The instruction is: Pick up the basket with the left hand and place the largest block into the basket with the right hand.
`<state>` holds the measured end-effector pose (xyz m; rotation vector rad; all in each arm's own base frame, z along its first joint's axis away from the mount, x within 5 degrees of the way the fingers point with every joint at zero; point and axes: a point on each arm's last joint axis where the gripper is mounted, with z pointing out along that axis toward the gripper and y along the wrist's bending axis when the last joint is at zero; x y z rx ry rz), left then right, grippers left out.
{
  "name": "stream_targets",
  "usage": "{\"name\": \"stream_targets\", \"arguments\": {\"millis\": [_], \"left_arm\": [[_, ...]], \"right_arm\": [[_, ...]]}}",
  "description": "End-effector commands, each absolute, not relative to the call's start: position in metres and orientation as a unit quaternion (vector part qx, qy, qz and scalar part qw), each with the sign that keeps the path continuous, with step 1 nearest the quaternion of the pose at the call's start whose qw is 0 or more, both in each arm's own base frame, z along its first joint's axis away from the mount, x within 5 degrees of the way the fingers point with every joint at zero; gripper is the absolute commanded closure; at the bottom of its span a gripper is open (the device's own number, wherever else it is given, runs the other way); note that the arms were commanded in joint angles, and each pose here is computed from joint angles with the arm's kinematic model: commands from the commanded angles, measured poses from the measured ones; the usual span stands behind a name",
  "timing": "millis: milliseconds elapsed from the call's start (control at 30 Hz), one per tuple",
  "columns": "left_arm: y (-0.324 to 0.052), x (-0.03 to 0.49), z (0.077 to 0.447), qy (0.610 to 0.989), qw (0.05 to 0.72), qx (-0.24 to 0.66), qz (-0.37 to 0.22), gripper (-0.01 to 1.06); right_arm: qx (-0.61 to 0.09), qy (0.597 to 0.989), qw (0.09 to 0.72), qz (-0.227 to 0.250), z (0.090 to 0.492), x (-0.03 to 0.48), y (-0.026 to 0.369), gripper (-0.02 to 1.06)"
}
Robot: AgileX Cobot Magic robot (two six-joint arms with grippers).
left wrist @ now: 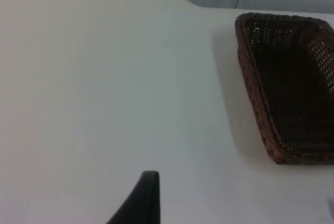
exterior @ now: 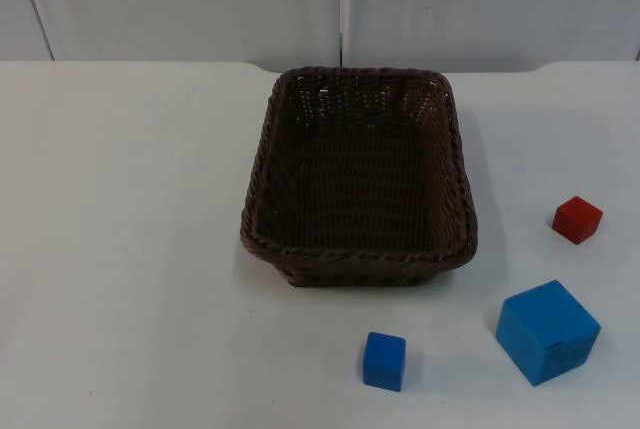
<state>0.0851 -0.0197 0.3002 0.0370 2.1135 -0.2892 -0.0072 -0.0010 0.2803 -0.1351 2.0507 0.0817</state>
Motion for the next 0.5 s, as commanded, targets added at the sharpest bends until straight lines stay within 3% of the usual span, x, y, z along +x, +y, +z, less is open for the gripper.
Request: {"name": "stream_targets", "arguments": {"millis": [0,467], "left_arm": [[-0.022,0.093,0.308,0.861,0.491,0.021,-0.131,0.0],[-0.024,0.121,0.311,0.868,0.472,0.017,-0.157,0.0]], "right_arm": [[-0.058,0.851,0.521,0.029,0.28,-0.007,-0.001,0.0],[-0.058,0.851,0.521,0.029,0.28,-0.007,-0.001,0.0]]}}
